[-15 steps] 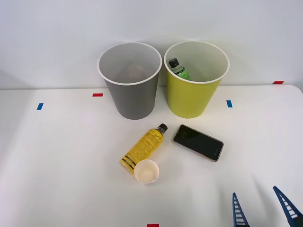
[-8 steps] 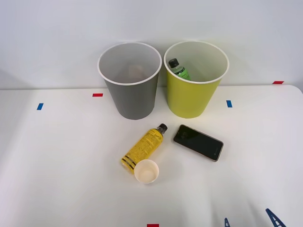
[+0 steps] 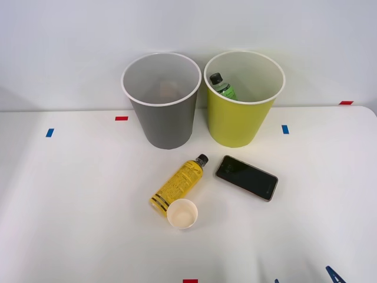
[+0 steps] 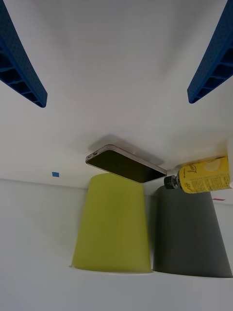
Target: Put cans in the gray bin, plastic bottles in the light green bin
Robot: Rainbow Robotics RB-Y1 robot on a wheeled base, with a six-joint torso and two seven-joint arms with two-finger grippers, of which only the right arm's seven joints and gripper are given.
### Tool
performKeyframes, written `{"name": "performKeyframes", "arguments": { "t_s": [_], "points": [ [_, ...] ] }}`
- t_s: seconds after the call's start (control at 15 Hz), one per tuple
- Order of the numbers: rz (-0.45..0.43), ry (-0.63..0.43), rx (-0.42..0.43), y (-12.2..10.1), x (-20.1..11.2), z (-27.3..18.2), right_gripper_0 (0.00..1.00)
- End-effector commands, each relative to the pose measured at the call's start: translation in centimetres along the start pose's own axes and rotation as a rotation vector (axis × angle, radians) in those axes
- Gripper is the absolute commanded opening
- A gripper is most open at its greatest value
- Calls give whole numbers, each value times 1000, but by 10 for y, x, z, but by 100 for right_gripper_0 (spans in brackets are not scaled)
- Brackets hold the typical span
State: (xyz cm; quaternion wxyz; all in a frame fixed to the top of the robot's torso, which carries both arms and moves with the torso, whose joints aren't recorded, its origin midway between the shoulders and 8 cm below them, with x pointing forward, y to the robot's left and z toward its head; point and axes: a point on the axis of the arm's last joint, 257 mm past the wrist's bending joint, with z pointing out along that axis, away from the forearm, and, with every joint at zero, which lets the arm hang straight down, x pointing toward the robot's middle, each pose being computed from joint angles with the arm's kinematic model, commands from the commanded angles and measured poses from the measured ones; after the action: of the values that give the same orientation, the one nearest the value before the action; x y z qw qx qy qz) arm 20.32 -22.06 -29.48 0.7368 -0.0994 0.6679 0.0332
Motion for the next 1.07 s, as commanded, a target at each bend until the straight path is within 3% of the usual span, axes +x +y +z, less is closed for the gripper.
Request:
{"name": "performKeyframes", "arguments": {
  "t_s": [0.07, 1.07],
  "points": [
    [0, 0, 0, 0, 0, 0, 100],
    [0, 0, 0, 0, 0, 0, 100]
  ]
}}
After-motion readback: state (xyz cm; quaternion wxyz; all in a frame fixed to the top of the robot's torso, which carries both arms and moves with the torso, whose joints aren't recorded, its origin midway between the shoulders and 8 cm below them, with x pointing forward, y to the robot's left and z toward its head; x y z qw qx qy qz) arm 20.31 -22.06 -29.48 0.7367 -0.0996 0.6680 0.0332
